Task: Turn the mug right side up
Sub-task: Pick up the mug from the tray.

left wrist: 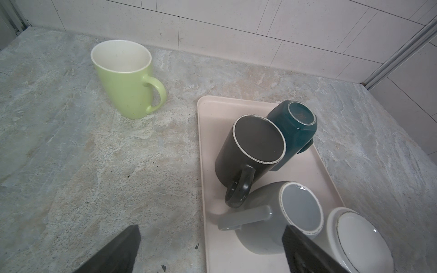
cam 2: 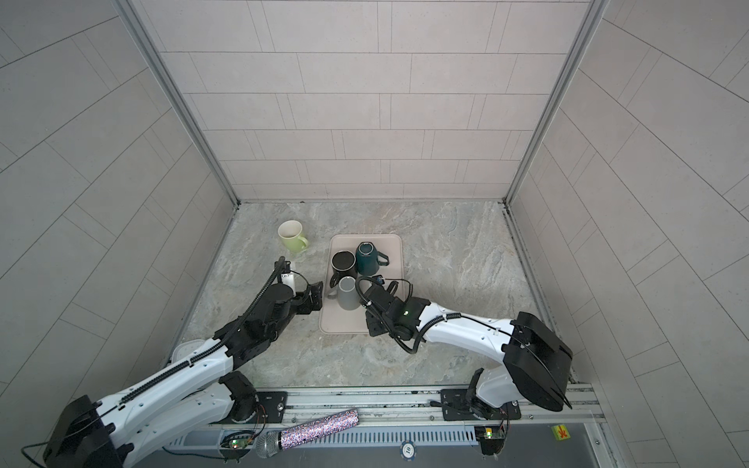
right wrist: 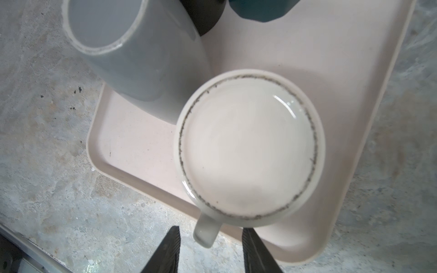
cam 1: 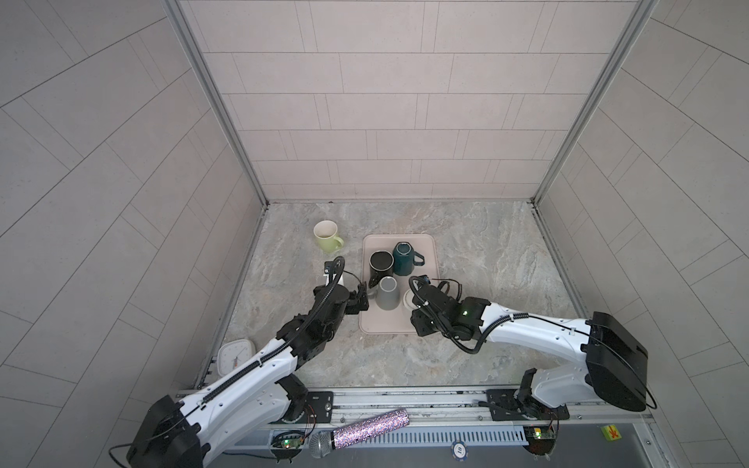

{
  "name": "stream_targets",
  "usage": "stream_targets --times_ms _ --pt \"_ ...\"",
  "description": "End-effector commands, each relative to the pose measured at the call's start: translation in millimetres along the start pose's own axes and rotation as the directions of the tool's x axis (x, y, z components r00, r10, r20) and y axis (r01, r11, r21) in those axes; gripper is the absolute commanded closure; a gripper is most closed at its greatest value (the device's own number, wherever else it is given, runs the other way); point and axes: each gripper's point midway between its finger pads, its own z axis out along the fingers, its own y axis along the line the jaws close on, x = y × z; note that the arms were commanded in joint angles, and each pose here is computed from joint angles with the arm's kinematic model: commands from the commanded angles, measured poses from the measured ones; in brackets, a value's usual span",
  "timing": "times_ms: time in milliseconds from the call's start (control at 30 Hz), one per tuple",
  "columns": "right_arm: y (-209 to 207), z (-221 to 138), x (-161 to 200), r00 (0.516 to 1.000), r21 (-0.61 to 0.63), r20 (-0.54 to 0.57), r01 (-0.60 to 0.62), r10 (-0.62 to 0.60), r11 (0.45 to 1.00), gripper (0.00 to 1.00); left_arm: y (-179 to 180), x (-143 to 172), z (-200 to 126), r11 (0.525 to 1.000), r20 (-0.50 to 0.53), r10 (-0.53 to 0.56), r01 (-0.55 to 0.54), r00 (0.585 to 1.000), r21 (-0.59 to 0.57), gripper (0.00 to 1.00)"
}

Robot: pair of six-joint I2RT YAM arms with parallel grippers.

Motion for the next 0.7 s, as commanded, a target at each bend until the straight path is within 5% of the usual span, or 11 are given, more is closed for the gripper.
stream_targets --times_ms 0,467,667 --pt "1.3 4.9 -0.4 0.999 0.017 -0.011 -0.035 0.035 0.999 0.59 0.8 1.8 1.2 1.000 0.013 0.019 -0.019 1.000 -0.006 0.00" --pt "-18.5 12.5 3.5 0.998 0.138 -0.036 -0.046 0.051 0.989 0.76 0.4 7.1 5.1 0.999 0.009 0.039 -0.039 0.999 -0.004 0.00" --pt "-25.6 15.7 2.7 0.997 0.154 -0.042 -0.054 0.061 0.987 0.69 0.4 8.1 7.0 0.999 0.007 0.049 -0.049 0.999 -0.008 0.00"
